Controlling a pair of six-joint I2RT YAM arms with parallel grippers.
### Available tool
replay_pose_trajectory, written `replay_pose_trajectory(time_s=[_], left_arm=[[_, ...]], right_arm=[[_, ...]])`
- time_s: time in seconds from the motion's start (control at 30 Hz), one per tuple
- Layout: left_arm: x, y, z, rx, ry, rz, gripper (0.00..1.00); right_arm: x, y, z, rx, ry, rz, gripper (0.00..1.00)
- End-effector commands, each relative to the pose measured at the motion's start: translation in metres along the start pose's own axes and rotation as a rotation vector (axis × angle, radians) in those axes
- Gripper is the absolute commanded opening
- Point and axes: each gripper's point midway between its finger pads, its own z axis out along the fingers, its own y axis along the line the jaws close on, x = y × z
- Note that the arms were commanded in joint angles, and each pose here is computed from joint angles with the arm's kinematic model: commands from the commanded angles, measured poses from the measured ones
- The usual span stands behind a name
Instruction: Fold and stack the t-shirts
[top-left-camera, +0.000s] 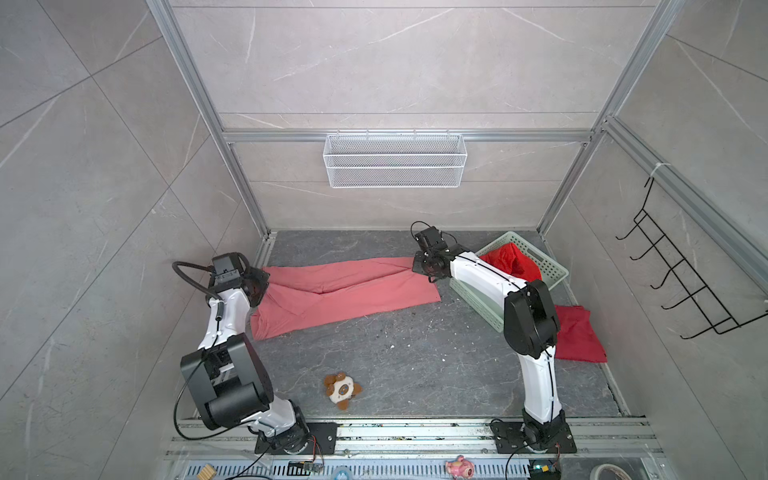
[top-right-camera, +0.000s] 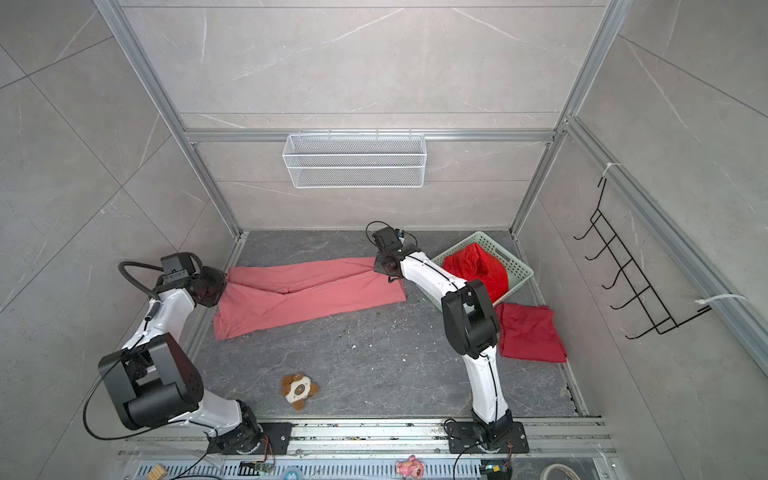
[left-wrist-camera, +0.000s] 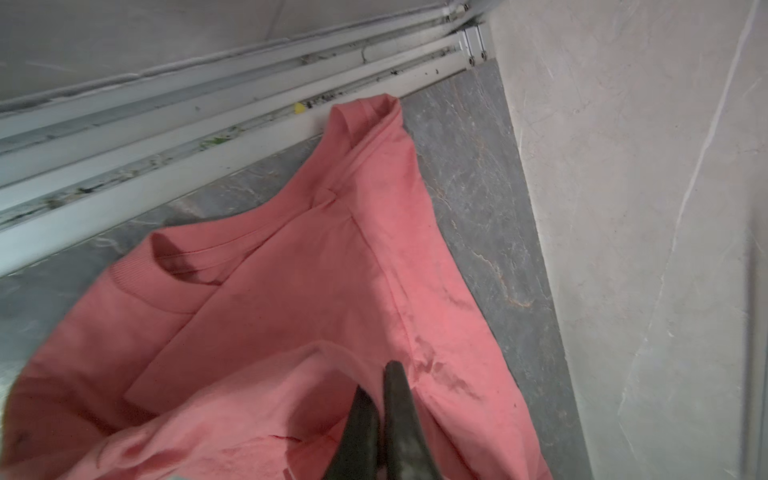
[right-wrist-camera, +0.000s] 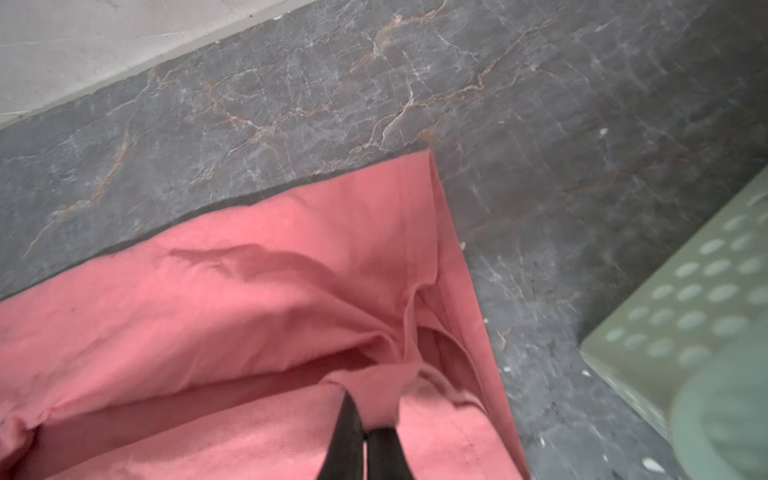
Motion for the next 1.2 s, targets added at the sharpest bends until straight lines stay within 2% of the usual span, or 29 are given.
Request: replay_pose_trajectory(time_s=[0.0,0.07,0.13,0.2,0.23,0.37,0.53,0.67,0.87,1.17], left_arm=[[-0.011,-0.034,0.007,0.106,0.014,0.073,0.0],[-0.007,-0.037,0.018,0.1,0.047,0.091,0.03],[-0.005,-0.039,0.025,0.084,0.064,0.107,0.13],[-0.007,-0.037,0.029,0.066,0.06,0.104,0.27],[-0.01,-0.036,0.029,0.056,0.05,0.103,0.32],[-0.027,-0.041,0.018,0.019,-0.012,0.122,0.46],[-0.038,-0.051,-0.006,0.021,-0.075,0.148,0.49],[-0.017,-0.046,-0.01,0.025,-0.047,0.145,0.49],[0.033,-0.038,0.004,0.028,0.05,0.172,0.49],[0.089,-0.009,0.039,0.014,0.178,0.144,0.5]], right_arm=[[0.0,-0.013,0.011,0.066,0.02,-0.007,0.0],[0.002,-0.017,0.017,0.084,0.032,-0.001,0.0],[0.004,-0.02,0.023,0.097,0.049,0.003,0.03],[0.0,-0.017,0.026,0.092,0.052,-0.01,0.27],[-0.005,-0.013,0.023,0.08,0.037,-0.017,0.34],[-0.037,-0.003,-0.001,0.049,-0.069,-0.031,0.51],[-0.061,0.012,-0.037,-0.014,-0.151,-0.053,0.5],[-0.06,0.041,-0.046,-0.125,-0.168,-0.085,0.47],[-0.044,0.075,-0.014,-0.177,-0.119,-0.112,0.4],[-0.003,0.047,0.051,-0.042,-0.002,-0.103,0.33]])
